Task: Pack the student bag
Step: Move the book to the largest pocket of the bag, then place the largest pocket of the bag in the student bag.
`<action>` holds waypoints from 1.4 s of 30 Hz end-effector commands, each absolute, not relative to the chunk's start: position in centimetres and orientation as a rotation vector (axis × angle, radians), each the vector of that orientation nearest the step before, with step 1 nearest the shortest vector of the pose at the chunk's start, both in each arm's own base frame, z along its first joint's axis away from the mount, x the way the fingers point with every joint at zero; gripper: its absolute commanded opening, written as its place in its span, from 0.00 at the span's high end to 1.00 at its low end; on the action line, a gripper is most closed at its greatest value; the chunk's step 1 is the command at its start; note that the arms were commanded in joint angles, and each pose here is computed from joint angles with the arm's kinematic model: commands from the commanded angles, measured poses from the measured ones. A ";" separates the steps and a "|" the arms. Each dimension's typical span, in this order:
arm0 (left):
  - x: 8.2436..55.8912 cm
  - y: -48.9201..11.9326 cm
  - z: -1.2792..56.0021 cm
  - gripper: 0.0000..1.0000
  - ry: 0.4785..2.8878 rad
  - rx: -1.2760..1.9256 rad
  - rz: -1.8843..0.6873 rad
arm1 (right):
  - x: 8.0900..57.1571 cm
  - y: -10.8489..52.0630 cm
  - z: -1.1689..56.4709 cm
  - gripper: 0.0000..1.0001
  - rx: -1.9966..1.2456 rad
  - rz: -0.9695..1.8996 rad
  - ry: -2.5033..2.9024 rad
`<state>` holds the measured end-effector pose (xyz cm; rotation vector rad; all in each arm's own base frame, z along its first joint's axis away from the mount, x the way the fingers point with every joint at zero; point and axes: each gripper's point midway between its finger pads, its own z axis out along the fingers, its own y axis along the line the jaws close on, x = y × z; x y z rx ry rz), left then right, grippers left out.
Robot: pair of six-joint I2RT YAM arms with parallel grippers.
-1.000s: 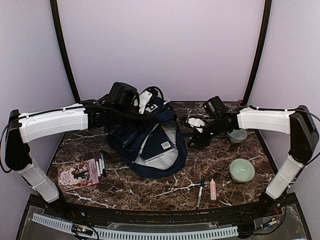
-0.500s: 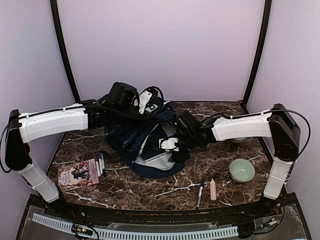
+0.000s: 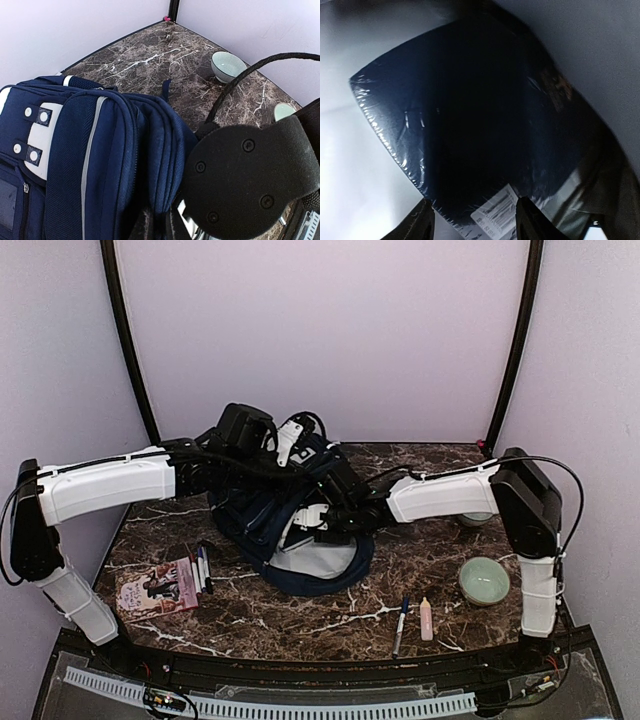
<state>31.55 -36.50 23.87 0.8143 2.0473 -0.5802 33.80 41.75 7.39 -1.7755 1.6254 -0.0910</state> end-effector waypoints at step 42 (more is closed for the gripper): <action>30.0 -37.6 24.4 0.50 2.072 0.866 -0.689 | 24.7 35.8 7.6 0.43 -1.816 0.221 1.787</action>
